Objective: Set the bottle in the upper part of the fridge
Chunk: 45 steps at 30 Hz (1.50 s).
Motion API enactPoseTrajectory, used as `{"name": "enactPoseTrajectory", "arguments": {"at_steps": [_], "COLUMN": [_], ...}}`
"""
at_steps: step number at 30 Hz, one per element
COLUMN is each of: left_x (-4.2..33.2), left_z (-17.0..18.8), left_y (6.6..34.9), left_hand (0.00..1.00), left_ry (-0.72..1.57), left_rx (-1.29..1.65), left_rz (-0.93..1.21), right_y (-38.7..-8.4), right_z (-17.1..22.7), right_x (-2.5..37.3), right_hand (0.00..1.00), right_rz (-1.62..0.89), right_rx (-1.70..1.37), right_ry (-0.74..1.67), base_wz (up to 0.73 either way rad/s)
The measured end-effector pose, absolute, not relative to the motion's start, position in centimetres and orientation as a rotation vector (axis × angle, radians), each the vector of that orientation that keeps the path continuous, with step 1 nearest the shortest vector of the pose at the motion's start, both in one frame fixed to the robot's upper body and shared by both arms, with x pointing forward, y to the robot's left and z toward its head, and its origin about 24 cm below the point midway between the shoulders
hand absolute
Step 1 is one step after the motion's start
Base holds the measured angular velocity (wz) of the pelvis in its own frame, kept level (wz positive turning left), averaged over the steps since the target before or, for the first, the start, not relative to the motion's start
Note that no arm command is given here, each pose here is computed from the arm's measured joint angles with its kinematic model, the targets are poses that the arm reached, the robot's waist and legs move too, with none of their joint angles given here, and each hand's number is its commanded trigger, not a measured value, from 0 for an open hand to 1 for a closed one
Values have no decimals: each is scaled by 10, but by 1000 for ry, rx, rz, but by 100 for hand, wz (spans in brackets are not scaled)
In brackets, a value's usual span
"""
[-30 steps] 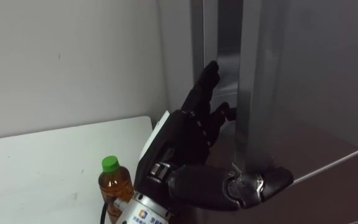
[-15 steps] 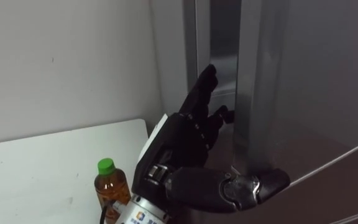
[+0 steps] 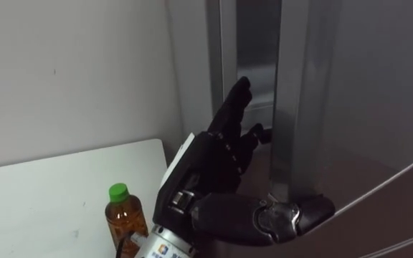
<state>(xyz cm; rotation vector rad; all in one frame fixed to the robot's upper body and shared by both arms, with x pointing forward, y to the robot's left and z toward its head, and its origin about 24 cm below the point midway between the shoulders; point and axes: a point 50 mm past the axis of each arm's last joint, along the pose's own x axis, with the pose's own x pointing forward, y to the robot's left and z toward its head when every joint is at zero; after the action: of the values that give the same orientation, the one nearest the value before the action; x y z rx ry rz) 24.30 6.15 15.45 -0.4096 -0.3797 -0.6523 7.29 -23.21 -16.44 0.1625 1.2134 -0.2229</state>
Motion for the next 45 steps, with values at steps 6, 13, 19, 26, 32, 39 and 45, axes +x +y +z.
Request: {"name": "enactPoseTrajectory", "arguments": {"at_steps": [6,13,19,26,32,39,45], "left_x": [245,245,245,243,238,229,222], "left_z": [151,148,146,145,147,147,139], "left_y": [62,60,58,53,39,5,-3], "left_hand": [0,0,0,0,0,0,0], "left_ry": [-384,-364,-349,-342,-340,-289,-251], "left_rx": [-422,-488,-520,-529,-526,-469,-402], "left_rz": [-638,-650,-660,-698,-788,-1019,-1132], "right_y": [-233,-240,-241,-241,-240,-239,-239], "right_z": [-164,-162,-161,-161,-161,-161,-160], "right_x": [75,76,77,79,79,84,86], "right_hand": [0,0,0,0,0,0,0], "right_rz": [-231,-239,-240,-243,-253,-251,-260], "right_rx": [168,152,152,157,173,168,165], "right_ry": [1206,1199,1196,1190,1188,1178,1172], "base_wz": [-6,-1,0,-7,-10,-12,-5]}}
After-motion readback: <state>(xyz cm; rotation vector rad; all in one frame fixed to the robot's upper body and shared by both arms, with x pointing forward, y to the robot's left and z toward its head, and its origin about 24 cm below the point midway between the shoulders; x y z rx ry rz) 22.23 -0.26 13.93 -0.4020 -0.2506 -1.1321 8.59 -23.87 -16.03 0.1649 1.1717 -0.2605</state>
